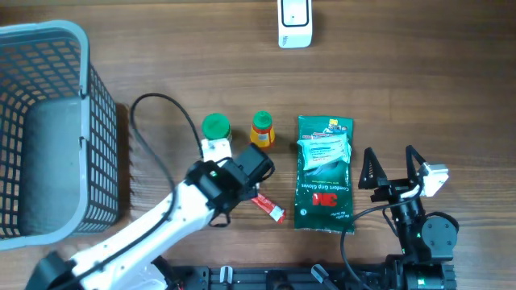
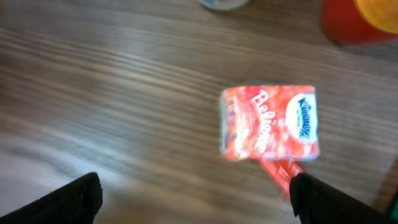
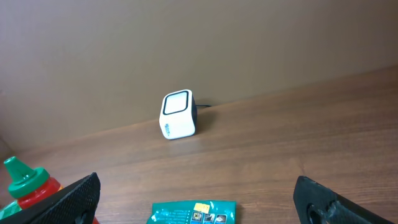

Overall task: Scan the item barcode
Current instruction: 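Set the Belvita box on the table beside the red stick pack, then reach the right gripper to the glove pack and grasp the mint-green packet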

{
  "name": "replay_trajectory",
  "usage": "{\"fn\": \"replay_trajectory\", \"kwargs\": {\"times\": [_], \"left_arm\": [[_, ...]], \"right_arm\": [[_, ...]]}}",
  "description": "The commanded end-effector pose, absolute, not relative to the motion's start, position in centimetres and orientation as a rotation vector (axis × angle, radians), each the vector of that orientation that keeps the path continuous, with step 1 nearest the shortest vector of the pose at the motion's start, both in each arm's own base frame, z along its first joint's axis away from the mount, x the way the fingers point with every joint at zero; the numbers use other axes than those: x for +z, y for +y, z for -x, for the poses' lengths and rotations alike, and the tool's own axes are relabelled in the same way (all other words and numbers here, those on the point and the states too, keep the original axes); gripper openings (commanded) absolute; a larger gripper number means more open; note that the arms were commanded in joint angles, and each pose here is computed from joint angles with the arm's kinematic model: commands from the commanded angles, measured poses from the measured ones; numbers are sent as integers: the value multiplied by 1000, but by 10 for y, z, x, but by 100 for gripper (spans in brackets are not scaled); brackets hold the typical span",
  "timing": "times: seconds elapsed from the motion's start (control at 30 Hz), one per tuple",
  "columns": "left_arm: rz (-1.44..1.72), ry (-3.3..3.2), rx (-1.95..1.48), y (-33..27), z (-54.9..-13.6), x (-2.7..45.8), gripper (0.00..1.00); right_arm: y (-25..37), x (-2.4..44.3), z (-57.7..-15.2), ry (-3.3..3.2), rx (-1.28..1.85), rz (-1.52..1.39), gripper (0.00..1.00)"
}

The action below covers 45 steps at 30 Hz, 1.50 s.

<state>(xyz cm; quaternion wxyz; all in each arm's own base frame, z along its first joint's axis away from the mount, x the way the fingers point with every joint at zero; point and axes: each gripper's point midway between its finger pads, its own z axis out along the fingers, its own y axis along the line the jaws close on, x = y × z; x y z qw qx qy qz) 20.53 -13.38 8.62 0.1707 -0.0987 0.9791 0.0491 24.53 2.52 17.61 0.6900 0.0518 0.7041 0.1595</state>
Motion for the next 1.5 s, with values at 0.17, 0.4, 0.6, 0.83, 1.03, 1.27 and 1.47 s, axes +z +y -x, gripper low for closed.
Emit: {"fn": "replay_trajectory", "kwargs": {"times": [0.17, 0.4, 0.6, 0.83, 1.03, 1.27, 1.47], "left_arm": [[194, 2788, 40, -110, -172, 154, 100], [196, 2781, 28, -107, -168, 158, 100], [195, 2785, 24, -107, -168, 158, 100], [195, 2785, 24, -107, -168, 158, 100], [195, 2785, 24, -107, -168, 158, 100], [195, 2785, 24, -107, -168, 158, 100], [195, 2785, 24, -107, -168, 158, 100]], "right_arm": [[28, 178, -245, 1568, 364, -102, 100], [28, 178, -245, 1568, 364, -101, 100], [39, 178, -242, 1568, 646, -285, 100], [77, 197, -227, 1547, 1180, -422, 100], [114, 213, -200, 1676, 1299, -165, 99], [106, 258, -226, 1926, 1064, -135, 99], [73, 234, -270, 2366, 785, -406, 100]]}}
